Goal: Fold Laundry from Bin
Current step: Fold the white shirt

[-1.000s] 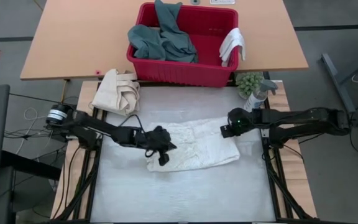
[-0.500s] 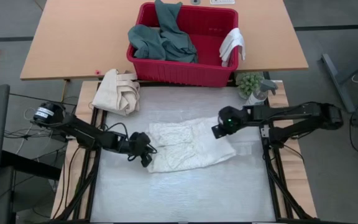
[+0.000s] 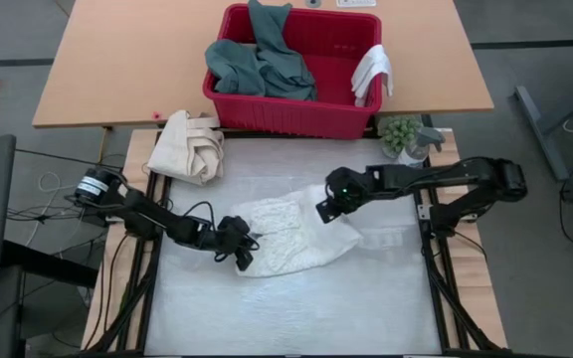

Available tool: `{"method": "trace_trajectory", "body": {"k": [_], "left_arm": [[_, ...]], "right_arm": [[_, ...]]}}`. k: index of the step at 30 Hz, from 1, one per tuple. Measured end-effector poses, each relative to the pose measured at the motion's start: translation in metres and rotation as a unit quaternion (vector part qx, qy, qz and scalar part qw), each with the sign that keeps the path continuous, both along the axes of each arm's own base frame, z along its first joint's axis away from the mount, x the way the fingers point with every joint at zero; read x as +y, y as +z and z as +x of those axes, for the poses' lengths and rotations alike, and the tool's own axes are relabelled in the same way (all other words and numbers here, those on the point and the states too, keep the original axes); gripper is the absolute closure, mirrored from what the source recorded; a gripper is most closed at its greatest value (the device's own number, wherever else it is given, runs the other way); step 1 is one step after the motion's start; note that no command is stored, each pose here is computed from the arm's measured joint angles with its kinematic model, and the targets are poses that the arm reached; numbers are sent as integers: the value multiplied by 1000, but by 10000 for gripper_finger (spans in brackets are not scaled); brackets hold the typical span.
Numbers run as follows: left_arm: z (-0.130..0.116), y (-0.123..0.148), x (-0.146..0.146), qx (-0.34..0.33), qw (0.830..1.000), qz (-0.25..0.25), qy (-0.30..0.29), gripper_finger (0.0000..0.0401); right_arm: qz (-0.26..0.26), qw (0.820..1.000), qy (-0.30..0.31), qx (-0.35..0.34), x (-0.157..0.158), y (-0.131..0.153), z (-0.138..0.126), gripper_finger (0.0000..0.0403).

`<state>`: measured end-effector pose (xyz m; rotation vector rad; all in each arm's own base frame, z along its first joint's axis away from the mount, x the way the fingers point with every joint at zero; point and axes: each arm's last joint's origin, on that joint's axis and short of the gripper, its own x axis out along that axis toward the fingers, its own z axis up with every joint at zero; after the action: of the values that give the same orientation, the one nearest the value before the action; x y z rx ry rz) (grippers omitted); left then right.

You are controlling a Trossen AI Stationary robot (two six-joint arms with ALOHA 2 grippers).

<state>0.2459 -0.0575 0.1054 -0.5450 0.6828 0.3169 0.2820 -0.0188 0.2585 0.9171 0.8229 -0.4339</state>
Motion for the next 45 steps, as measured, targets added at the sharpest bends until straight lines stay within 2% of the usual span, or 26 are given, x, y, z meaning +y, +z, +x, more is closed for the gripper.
{"method": "trace_trajectory", "body": {"k": [4,10,22,29,33,41,43,45], "left_arm": [[2,1,0,-9,1000,9,2,401],[3,2,1,-16,1000,19,8,401],[7,6,-1,-32,999,0,-7,401],[7,6,-2,-29,999,-12,-20,401],[6,12,-4,-34,998,-35,-45,401],[5,17,-4,-41,997,-35,-50,401],[4,16,-4,-30,997,-40,-60,401],[1,16,-4,-12,996,-45,-74,401]], "right_arm": [[-6,1000,9,-12,-1,10,19,363],[-1,1000,25,-3,-2,7,51,363],[-13,999,43,-19,0,19,111,363],[-11,998,66,15,15,-1,138,363],[-10,997,75,8,23,-8,151,363],[-10,996,88,-5,33,-18,168,363],[-11,995,97,-5,35,-18,168,342],[-14,995,98,-8,37,-18,169,303]]}}
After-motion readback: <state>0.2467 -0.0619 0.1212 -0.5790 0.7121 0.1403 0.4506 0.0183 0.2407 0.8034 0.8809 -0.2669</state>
